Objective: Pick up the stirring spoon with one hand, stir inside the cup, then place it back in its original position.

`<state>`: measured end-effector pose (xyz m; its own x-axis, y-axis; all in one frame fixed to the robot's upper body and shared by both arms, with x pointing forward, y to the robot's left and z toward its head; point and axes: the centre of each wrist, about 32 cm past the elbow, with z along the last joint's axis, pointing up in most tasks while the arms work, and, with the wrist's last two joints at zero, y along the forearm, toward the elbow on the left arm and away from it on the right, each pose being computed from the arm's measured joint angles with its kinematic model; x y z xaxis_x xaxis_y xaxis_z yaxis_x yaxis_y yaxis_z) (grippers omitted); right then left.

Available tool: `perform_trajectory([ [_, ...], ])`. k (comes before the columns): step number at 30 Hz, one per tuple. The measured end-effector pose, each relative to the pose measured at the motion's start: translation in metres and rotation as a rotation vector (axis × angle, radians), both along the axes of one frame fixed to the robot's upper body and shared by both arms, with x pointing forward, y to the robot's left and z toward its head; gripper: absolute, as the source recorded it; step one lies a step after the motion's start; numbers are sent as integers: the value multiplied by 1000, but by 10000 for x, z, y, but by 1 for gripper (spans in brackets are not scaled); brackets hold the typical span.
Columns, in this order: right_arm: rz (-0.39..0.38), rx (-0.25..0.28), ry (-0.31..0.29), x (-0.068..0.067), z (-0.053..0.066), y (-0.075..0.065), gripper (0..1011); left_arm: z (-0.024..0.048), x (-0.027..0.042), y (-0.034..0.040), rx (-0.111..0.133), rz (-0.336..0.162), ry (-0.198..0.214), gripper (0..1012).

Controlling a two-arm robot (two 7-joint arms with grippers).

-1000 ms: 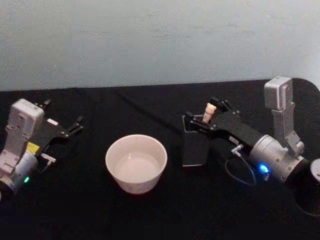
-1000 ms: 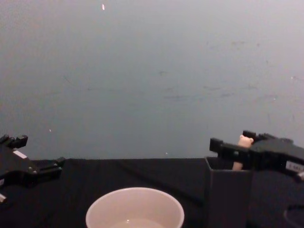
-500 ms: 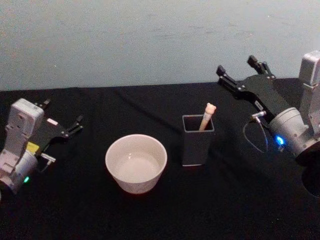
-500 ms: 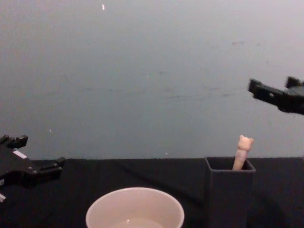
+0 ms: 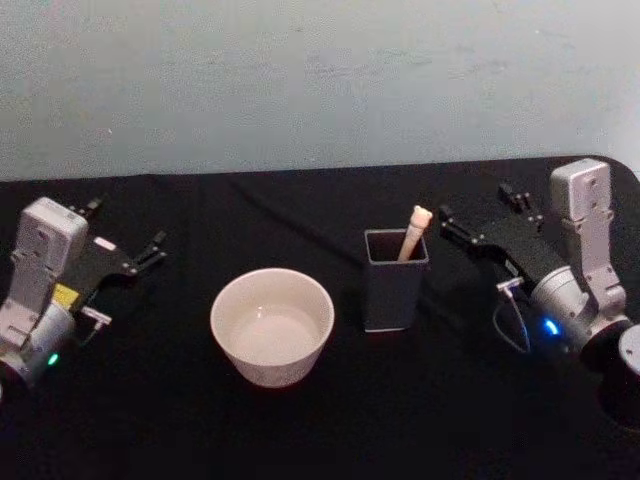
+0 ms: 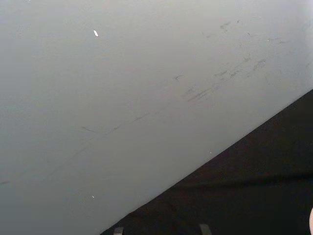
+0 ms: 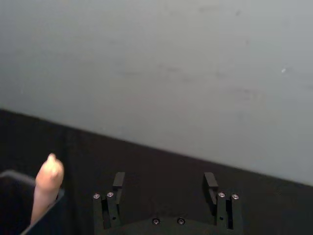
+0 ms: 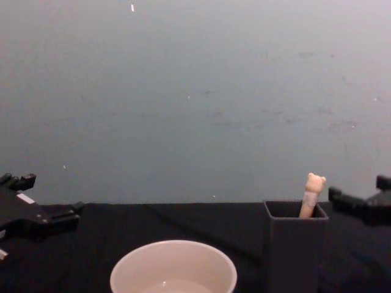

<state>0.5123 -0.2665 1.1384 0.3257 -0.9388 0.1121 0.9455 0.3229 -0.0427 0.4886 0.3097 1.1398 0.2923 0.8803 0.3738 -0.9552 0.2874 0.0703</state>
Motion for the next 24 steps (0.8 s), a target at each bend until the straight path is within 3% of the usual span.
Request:
perform_trajectory([
  [10,23,-27,44,-15,-104,37,1003,0,0,0,0,0,0,1001],
  [24,24,-26,41,-15,-97,31,1003,0,0,0,0,0,0,1002],
])
